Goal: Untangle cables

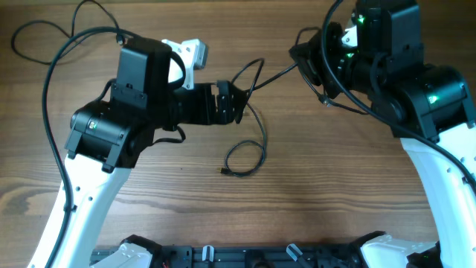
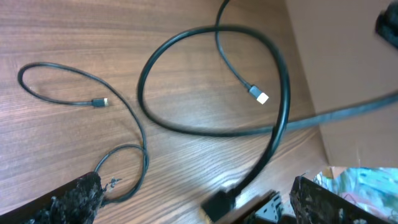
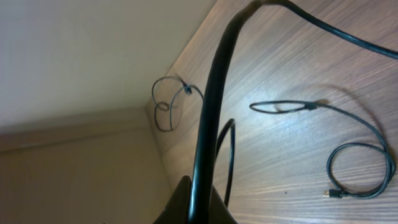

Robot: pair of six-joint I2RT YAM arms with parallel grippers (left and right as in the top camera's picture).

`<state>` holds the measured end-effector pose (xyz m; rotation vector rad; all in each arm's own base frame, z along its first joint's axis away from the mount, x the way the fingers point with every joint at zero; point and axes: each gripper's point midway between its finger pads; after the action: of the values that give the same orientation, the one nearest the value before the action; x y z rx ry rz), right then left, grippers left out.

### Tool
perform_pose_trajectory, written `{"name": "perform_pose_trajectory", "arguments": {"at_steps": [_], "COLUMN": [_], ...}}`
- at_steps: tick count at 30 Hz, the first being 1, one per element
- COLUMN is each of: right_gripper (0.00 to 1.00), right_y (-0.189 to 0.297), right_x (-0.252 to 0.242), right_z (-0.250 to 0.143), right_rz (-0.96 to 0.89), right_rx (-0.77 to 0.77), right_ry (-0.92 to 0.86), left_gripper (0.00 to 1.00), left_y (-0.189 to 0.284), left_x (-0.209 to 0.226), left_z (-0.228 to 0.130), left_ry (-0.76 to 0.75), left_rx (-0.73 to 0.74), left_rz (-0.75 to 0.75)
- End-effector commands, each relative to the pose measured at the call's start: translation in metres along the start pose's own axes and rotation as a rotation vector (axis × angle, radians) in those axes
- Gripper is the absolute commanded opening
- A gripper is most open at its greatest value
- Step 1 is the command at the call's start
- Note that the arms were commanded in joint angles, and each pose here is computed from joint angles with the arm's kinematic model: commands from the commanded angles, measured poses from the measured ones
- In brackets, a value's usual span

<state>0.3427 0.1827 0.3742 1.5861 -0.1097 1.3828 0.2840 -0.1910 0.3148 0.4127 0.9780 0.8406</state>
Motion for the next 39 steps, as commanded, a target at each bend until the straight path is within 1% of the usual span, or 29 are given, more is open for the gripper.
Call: {"name": "perform_pose_trajectory", "arguments": {"at_steps": [1, 2, 3, 6, 9, 12, 14, 16, 18, 22, 24, 25, 26, 28, 30, 32, 33, 34, 37, 39], "right_gripper": [0.04, 0.05, 0.04, 0.05, 0.04, 0.04, 0.04, 0.05, 0.04, 0.04, 0.04, 0.04, 0.04, 0.04, 0.04, 0.04, 0.04, 0.04, 0.04, 0.04], "right_y": [0.002, 0.002, 0.002, 0.001, -0.006, -0.014, -0.015, -0.014, -0.013, -0.013, -0.013, -0.013, -0.013, -0.013, -0.013, -0.013, -0.012, -0.012, -0.013, -0.013], "right_x": [-0.002, -0.002, -0.002, 0.0, -0.004, -0.007, -0.006, -0.005, -0.001, -0.004, -0.008, -0.01, -0.01, -0.011, -0.011, -0.011, -0.011, -0.012, -0.014, -0.014], "right_z": [0.009, 0.009, 0.008, 0.001, 0.0, -0.004, -0.007, -0.011, -0.02, -0.021, -0.023, -0.024, -0.024, -0.024, -0.024, -0.024, -0.024, -0.025, -0.023, -0.023], "right_rz": [-0.013, -0.013, -0.012, -0.001, -0.023, -0.036, -0.03, -0.022, -0.003, -0.013, -0.032, -0.037, -0.04, -0.041, -0.041, -0.041, -0.042, -0.044, -0.051, -0.054], "right_rx": [-0.048, -0.048, -0.045, -0.001, 0.012, 0.046, 0.064, 0.091, 0.142, 0.148, 0.155, 0.157, 0.158, 0.159, 0.159, 0.16, 0.16, 0.16, 0.151, 0.148], "right_ry": [-0.027, -0.027, -0.027, -0.019, -0.026, -0.033, -0.034, -0.033, -0.033, -0.036, -0.042, -0.044, -0.039, -0.021, -0.021, -0.021, -0.021, -0.021, 0.002, 0.001], "left_gripper": [0.81, 0.73, 0.72, 0.75, 0.75, 0.76, 0.73, 0.71, 0.64, 0.59, 0.51, 0.49, 0.4, 0.27, 0.23, 0.09, 0.04, 0.04, 0.04, 0.04], "left_y": [-0.003, -0.003, -0.004, -0.008, -0.016, -0.022, -0.024, -0.024, -0.024, -0.024, -0.024, -0.024, -0.024, -0.024, -0.024, -0.024, -0.024, -0.024, -0.021, -0.016], "left_x": [0.0, 0.0, 0.0, -0.004, -0.024, -0.044, -0.039, -0.037, -0.034, -0.031, -0.027, -0.027, -0.028, -0.029, -0.029, -0.028, -0.028, -0.027, -0.004, 0.015], "left_z": [-0.006, -0.006, -0.005, -0.003, -0.018, -0.032, -0.028, -0.027, -0.025, -0.023, -0.021, -0.02, -0.019, -0.017, -0.017, -0.017, -0.017, -0.017, -0.004, 0.007], "left_ry": [-0.047, -0.047, -0.048, -0.061, -0.108, -0.257, -0.267, -0.266, -0.275, -0.275, -0.276, -0.276, -0.278, -0.28, -0.28, -0.28, -0.28, -0.28, -0.264, -0.14], "left_rx": [0.033, 0.033, 0.031, 0.026, 0.074, 0.101, 0.078, 0.074, 0.066, 0.059, 0.047, 0.045, 0.04, 0.034, 0.034, 0.034, 0.034, 0.03, -0.025, -0.079], "left_rz": [-0.003, -0.003, -0.004, -0.015, -0.055, -0.088, -0.045, -0.035, -0.017, -0.002, 0.028, 0.027, 0.025, 0.022, 0.022, 0.022, 0.023, 0.032, 0.171, 0.252]}}
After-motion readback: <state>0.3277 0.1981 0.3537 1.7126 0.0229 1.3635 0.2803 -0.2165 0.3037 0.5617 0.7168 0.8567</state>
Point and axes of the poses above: each gripper's point midway between its finger pads, its own y axis back along the fingers, its own x axis along the line the jaws close on, z = x × y
